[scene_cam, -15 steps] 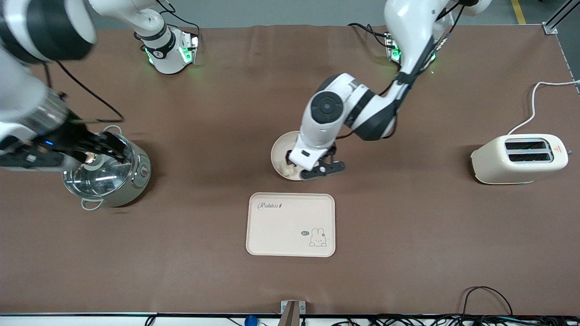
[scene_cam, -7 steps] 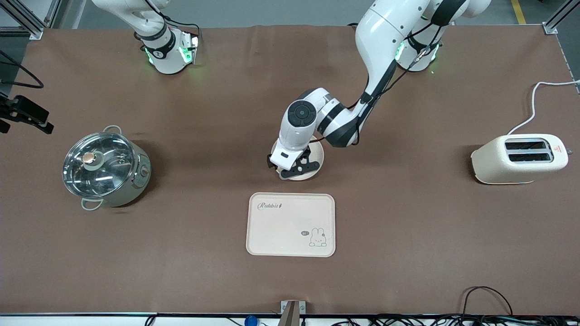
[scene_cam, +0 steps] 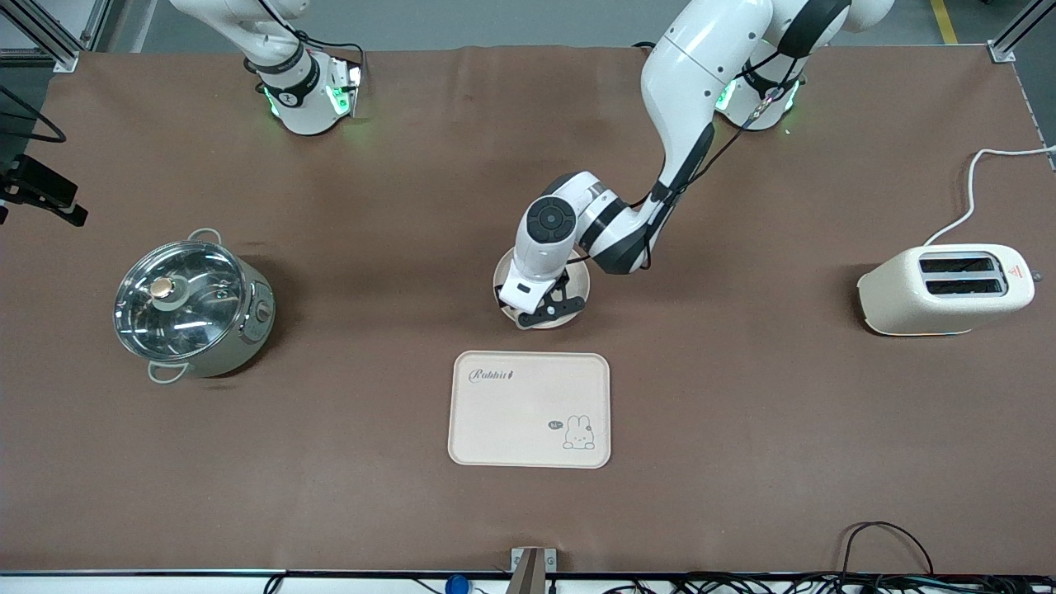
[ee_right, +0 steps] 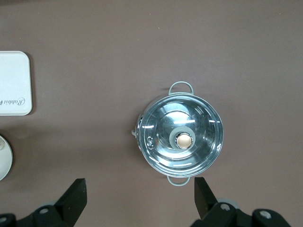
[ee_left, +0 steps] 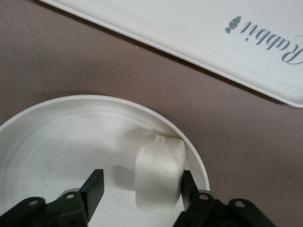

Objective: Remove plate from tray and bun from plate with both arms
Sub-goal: 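Lower the left gripper into the plate and grasp the white bun, then lift the bun off the plate and carry it toward the toaster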

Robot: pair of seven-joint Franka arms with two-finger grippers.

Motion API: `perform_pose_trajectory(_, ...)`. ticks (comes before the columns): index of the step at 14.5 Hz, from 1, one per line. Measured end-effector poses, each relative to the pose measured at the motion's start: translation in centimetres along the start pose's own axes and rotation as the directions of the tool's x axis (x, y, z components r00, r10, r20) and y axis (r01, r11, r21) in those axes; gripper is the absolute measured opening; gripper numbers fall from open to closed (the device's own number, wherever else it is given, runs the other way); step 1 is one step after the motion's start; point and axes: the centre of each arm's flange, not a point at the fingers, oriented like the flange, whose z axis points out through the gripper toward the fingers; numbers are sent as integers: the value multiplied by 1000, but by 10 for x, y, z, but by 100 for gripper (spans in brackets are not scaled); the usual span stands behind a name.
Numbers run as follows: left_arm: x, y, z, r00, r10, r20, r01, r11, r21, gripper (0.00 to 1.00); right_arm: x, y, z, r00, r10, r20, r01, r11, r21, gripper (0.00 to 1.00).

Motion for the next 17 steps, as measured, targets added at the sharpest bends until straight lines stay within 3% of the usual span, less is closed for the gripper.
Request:
perform_pose_trajectory(2, 0, 0, 1, 1000, -6, 1, 6, 1000, -2, 63, 0, 0, -4, 1000, 0, -7, 0, 1000, 0, 100)
perform_pose_trajectory(4, 0, 1, 0, 1000, -11, 0, 11, 1000, -7, 44, -1, 0, -4, 1000, 0, -1, 0, 1000, 0, 100)
perform_pose_trajectory(6, 1, 1, 0, 1000, -17, -1, 17, 1000, -9, 39, -1, 0, -3, 1000, 0, 3, 0, 1000, 0, 100)
perform_pose_trajectory(8, 2, 1, -1, 1000, -17, -2, 17, 1000, -11, 20, -2, 0, -3, 1000, 0, 7, 0, 1000, 0, 100)
perform_pose_trajectory(10, 3, 4, -5, 1000, -17, -8, 17, 1000, -22, 9, -2, 0, -3, 1000, 0, 8, 0, 1000, 0, 100)
perform_pose_trajectory(14, 7, 17, -29, 1000, -14, -24, 13, 998, -55, 8, -2, 0, -3, 1000, -1, 8, 1, 1000, 0, 100)
perform_pose_trajectory(17, 20, 16, -77, 999, -28, -29, 27, 999, -33, 8, -2, -1, -3, 1000, -2, 7, 2, 1000, 0, 100)
